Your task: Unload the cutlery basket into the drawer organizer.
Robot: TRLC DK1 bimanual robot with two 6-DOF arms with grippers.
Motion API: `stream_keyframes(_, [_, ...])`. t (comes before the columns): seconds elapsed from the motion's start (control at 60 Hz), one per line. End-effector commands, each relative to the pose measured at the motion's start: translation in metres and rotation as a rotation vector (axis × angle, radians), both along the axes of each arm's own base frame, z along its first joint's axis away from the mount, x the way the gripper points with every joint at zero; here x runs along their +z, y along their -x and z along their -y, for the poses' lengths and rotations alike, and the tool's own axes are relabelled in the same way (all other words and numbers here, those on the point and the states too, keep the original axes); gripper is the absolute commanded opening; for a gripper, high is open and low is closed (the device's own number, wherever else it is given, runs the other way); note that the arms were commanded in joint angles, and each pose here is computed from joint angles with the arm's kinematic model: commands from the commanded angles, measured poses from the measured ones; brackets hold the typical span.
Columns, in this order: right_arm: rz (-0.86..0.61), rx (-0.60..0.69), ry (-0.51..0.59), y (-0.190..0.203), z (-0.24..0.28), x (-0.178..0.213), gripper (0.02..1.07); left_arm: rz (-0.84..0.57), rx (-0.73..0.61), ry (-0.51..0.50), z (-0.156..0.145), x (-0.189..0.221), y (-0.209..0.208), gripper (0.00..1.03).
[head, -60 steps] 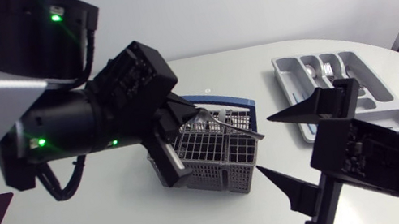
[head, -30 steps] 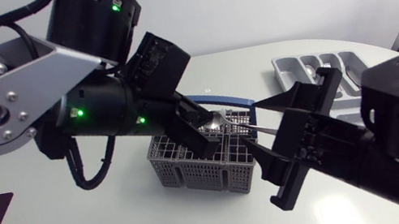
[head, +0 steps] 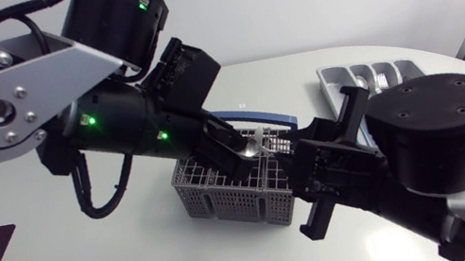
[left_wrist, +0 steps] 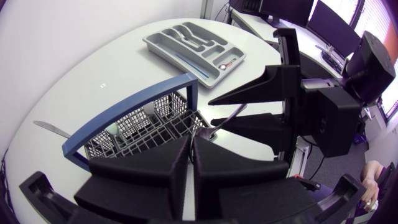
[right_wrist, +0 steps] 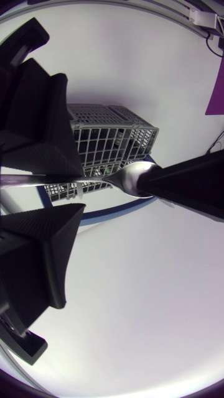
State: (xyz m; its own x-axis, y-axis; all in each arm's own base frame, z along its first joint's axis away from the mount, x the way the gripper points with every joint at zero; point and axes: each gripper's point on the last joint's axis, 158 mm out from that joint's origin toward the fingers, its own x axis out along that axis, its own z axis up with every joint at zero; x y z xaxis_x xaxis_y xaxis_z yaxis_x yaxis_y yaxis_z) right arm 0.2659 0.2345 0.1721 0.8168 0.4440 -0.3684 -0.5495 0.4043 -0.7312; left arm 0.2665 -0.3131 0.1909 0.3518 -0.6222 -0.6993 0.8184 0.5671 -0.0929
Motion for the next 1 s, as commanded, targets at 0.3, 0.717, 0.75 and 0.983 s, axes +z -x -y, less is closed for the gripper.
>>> stream_keyframes(0.3, [0.025, 0.004, 0.008, -0.004, -0.007, 0.009, 0.14, -0.036, 0.023, 0.024, 0.002, 0.004, -0.007, 0.06])
stream_keyframes(0.717, [0.008, 0.021, 0.03, 0.001, -0.01, 0.002, 0.08, -0.032, 0.039, 0.042, 0.001, 0.014, -0.012, 0.2])
stream_keyframes(0.75, [0.007, 0.021, 0.032, 0.001, -0.01, 0.002, 0.08, -0.034, 0.042, 0.051, 0.001, 0.017, -0.013, 0.29])
stream_keyframes(0.983, [-0.013, 0.027, 0.048, 0.012, 0.004, -0.003, 0.08, -0.01, 0.087, 0.097, -0.005, 0.042, -0.028, 0.84])
